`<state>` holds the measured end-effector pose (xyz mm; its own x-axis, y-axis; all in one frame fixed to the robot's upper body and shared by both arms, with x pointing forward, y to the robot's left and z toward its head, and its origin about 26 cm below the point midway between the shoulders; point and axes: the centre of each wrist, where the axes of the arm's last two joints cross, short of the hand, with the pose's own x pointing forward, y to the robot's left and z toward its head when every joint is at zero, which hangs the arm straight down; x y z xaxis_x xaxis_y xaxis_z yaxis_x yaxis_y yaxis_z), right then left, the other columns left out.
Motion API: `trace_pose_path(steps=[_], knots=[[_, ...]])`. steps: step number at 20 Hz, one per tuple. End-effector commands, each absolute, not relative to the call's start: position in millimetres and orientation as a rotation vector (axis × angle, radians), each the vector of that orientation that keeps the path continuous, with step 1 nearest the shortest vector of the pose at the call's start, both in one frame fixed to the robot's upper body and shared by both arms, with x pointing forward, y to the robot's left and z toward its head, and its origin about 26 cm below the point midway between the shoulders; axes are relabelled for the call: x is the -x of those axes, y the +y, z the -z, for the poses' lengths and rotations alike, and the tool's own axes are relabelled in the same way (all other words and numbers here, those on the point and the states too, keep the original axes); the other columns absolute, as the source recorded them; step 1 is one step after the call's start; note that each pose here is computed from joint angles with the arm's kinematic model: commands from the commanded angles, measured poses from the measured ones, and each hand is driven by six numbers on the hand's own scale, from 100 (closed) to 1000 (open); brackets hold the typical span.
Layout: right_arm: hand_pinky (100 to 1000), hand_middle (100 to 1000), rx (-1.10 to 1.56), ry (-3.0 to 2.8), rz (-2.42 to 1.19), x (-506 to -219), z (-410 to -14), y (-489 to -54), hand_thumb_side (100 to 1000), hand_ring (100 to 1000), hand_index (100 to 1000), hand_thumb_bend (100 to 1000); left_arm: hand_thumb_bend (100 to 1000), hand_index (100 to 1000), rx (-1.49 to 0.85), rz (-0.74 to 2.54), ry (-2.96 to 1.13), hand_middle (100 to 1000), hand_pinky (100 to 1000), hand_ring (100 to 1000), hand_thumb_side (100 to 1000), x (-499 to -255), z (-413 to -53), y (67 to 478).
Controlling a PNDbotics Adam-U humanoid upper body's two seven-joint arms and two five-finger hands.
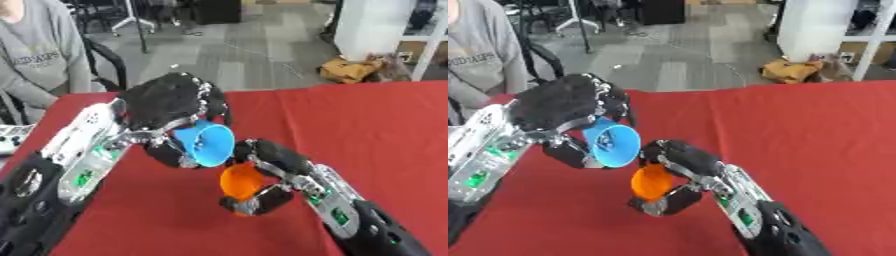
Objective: Pour the contents of one cup into another cup.
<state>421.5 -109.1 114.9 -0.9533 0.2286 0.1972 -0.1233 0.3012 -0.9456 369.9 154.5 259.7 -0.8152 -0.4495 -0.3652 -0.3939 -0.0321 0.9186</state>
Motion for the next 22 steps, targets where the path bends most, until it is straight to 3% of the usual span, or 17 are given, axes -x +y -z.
trace_pose_path(steps=[1, 22], knots=[[463, 477, 0.112, -2.302, -1.702, -423, -123, -109, 517, 372, 864, 328, 652, 637, -1.034, 2.064, -2.147, 348, 411, 325, 100, -365, -275, 152], [461, 477, 0.110, -2.299, -1.705, -424, -123, -108, 521, 370, 865, 343, 645, 628, -1.203, 2.239, -2.032, 336, 411, 296, 100, -355, -282, 134]])
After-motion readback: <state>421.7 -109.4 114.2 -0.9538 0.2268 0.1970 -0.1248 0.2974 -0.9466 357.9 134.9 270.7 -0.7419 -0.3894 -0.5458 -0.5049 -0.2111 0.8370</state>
